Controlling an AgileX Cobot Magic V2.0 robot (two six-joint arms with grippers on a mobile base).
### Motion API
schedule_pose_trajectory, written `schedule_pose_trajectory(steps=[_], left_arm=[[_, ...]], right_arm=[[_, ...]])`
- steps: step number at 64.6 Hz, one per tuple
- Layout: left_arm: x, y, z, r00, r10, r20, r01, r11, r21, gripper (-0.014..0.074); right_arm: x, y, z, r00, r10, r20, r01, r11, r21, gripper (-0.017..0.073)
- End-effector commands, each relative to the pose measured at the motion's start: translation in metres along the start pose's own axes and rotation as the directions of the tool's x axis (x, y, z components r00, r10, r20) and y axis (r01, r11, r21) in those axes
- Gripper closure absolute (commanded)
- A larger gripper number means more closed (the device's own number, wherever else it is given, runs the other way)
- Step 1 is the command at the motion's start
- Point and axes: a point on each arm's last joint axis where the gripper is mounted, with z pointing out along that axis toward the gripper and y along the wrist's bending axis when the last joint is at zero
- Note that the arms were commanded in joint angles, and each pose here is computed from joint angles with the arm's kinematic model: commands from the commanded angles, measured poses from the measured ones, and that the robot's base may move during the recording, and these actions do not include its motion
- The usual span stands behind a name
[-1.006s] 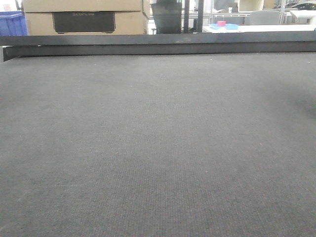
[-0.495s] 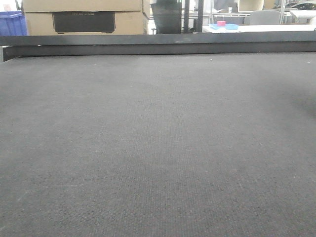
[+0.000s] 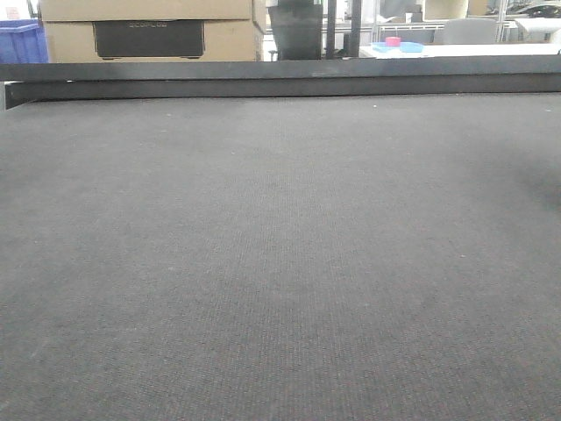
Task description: Place valve from conveyor to right shelf box
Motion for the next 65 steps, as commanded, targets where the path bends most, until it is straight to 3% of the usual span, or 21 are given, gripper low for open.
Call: schedule_pose_trajectory(steps=[1,19,65], left_arm=[[-0.013,0.002,-0.010,0.991,-0.011,0.137,0.012,1.000,-0.007,0.0705],[-0.024,0.002,-0.012,0.966,-0.010,0.257,0.014,1.000,-0.016,0.0705],[-0.024,0.003,-0.012,0.966,-0.009,0.259,0.014,1.000,-0.016,0.0705]], right_arm=[[-0.016,-0.002,-0.010,0.987,-0.014,0.157,0.011,1.000,0.020,0.0713],[-0.027,-0.002,-0.013,0.961,-0.017,0.276,0.008,0.999,0.032,0.0713],[-0.027,-0.002,-0.013,0.960,-0.017,0.278,0.008,0.999,0.032,0.0713]])
